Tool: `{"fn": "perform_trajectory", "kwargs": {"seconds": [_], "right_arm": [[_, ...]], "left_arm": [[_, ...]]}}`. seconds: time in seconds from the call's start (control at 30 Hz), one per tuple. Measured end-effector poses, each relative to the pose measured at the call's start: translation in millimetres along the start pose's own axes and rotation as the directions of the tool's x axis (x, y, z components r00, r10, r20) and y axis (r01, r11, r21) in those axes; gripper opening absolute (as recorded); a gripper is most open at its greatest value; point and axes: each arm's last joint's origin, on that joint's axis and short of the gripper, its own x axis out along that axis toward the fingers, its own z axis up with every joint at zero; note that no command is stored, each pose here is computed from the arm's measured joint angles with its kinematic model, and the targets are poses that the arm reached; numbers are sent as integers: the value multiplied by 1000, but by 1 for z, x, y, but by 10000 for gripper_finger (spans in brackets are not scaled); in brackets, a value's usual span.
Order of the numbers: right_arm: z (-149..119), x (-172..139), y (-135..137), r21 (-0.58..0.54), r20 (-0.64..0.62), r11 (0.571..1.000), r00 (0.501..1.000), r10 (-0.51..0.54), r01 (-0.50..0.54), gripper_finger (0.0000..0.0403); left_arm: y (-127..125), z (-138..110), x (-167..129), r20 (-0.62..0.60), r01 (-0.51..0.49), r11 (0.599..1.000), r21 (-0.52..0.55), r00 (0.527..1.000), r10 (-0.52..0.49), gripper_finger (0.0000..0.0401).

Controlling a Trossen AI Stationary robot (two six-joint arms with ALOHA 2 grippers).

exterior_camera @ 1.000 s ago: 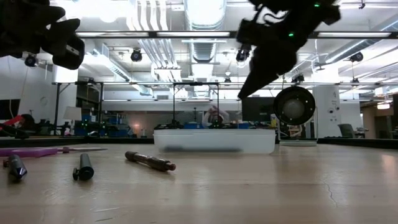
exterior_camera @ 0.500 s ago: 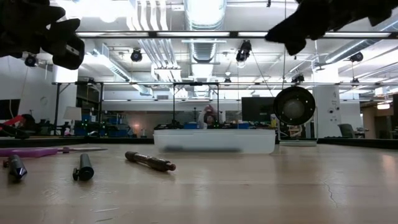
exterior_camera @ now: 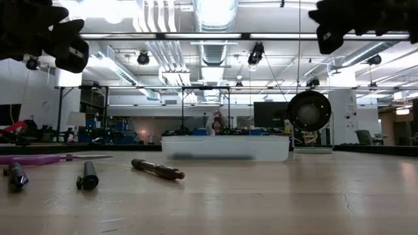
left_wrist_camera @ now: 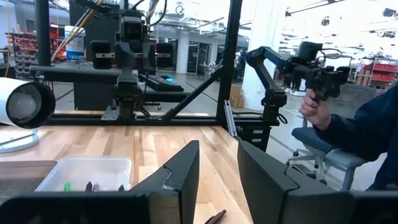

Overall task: Pick & place school supplies into a supply box
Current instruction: Put the brown pen into the white and black supply box

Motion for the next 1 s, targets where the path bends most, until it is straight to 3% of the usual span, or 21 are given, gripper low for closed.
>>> {"fn": "perform_trajectory", "kwargs": {"seconds": [0.5,1.0], "right_arm": [[-5,-39,3,-67,217,998,976,31,-17,71],[-12,-71,4,-163,222,986,975,10,27,80]], "left_arm": [[0,0,0,0,0,1000,0,1000,0,96],[0,0,0,1,-3,1000,0,1000,3,96]]}}
